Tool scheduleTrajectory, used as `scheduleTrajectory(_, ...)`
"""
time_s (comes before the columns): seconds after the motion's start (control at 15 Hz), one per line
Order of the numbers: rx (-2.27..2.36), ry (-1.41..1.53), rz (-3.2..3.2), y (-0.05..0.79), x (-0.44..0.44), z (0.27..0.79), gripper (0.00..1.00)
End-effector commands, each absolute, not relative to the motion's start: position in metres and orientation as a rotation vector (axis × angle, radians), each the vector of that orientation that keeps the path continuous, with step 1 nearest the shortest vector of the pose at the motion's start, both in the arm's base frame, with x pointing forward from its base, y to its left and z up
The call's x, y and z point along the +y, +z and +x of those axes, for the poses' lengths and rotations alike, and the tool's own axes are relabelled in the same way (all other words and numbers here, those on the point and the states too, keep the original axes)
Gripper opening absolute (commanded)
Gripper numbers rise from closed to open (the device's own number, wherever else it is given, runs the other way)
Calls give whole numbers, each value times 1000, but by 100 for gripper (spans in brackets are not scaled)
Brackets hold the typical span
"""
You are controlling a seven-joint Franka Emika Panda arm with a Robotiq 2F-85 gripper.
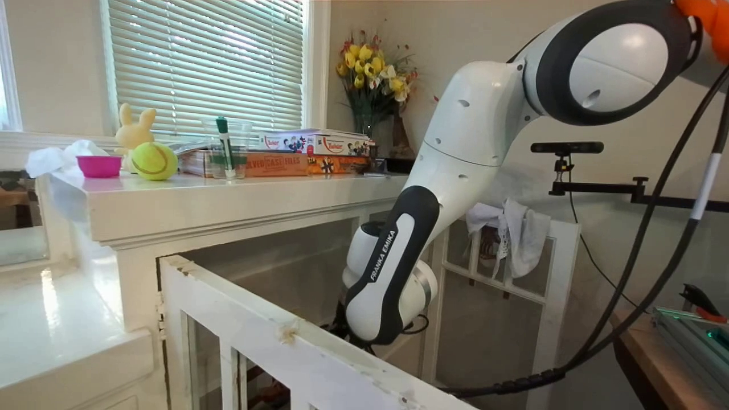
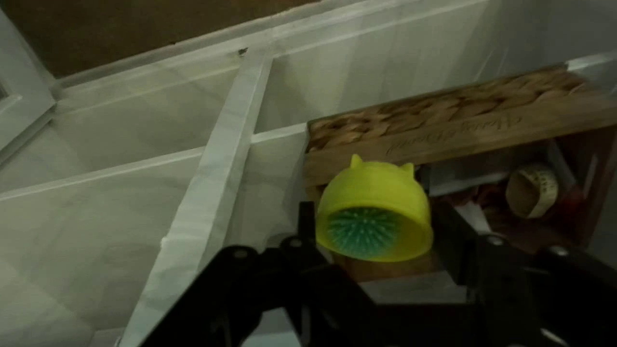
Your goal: Place the yellow vessel on top of the cabinet.
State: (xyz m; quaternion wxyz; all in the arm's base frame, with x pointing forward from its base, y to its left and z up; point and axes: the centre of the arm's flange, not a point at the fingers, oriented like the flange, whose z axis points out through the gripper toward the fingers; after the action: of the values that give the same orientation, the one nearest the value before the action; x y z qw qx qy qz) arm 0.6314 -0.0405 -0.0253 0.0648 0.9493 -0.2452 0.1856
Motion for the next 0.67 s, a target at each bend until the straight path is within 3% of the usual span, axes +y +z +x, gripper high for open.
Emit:
scheduleTrajectory(0.0,-661,553,2925,-24,-2,611,36)
scheduleTrajectory(0.27,-633,532,2980,-31,24,603,36)
scheduleTrajectory(0.33,-663,538,2956,-41,18,614,61)
scheduleTrajectory(0.6,-655,533,2970,-43,25,611,61)
